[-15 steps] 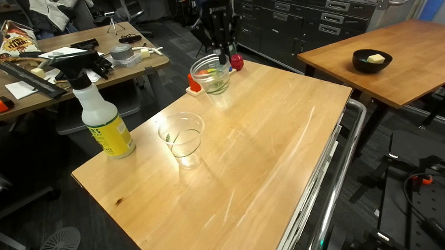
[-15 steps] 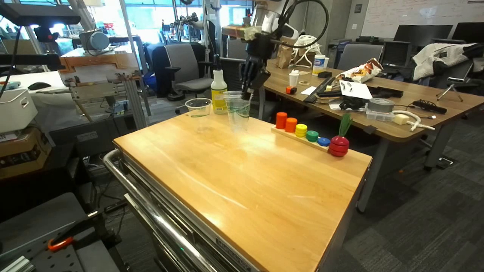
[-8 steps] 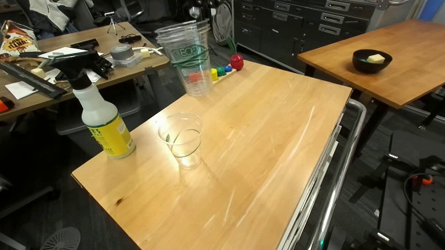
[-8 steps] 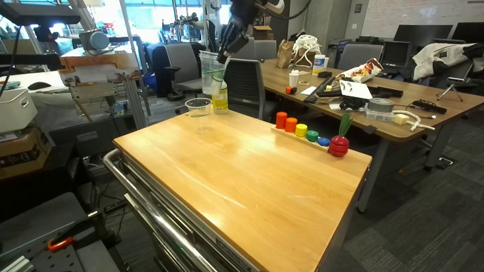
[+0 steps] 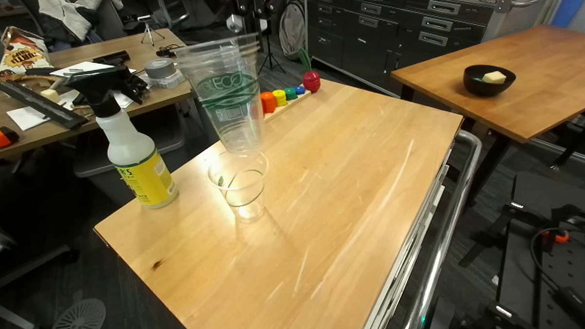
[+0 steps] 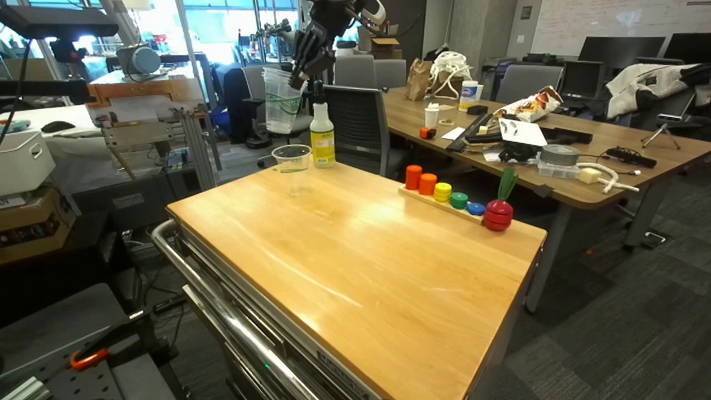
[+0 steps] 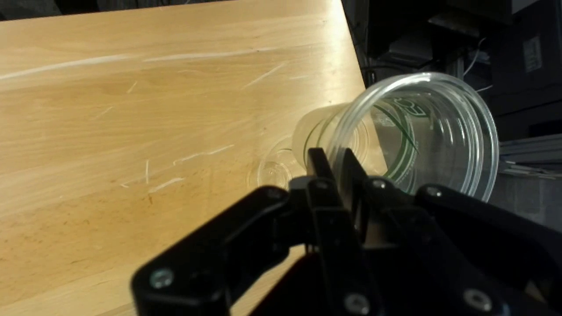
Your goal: Stack the clear cups into each other
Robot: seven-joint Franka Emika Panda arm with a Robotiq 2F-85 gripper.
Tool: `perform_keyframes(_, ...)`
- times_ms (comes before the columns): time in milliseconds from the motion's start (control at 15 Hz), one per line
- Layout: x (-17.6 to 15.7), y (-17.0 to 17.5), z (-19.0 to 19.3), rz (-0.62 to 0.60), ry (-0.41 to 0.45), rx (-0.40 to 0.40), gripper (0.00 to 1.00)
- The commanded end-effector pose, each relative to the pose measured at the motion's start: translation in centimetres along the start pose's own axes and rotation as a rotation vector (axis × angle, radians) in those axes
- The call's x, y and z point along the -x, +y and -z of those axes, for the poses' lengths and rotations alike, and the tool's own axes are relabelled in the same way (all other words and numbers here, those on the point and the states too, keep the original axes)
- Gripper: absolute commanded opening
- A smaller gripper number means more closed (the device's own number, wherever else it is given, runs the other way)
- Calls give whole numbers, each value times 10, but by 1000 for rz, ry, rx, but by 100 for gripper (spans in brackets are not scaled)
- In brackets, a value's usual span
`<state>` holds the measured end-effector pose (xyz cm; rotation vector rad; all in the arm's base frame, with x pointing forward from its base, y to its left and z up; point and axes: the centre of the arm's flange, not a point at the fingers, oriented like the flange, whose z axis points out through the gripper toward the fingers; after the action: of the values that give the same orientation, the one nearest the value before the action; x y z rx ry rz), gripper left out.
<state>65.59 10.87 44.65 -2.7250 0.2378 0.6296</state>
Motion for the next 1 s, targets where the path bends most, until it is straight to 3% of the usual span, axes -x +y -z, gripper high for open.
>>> perform_keyframes(0, 17, 2, -29, 61, 46, 12, 3)
perform_keyframes(400, 0, 7, -49, 120, 165, 7, 3)
perform_keyframes(933, 2, 20, -54, 181, 185, 3, 3)
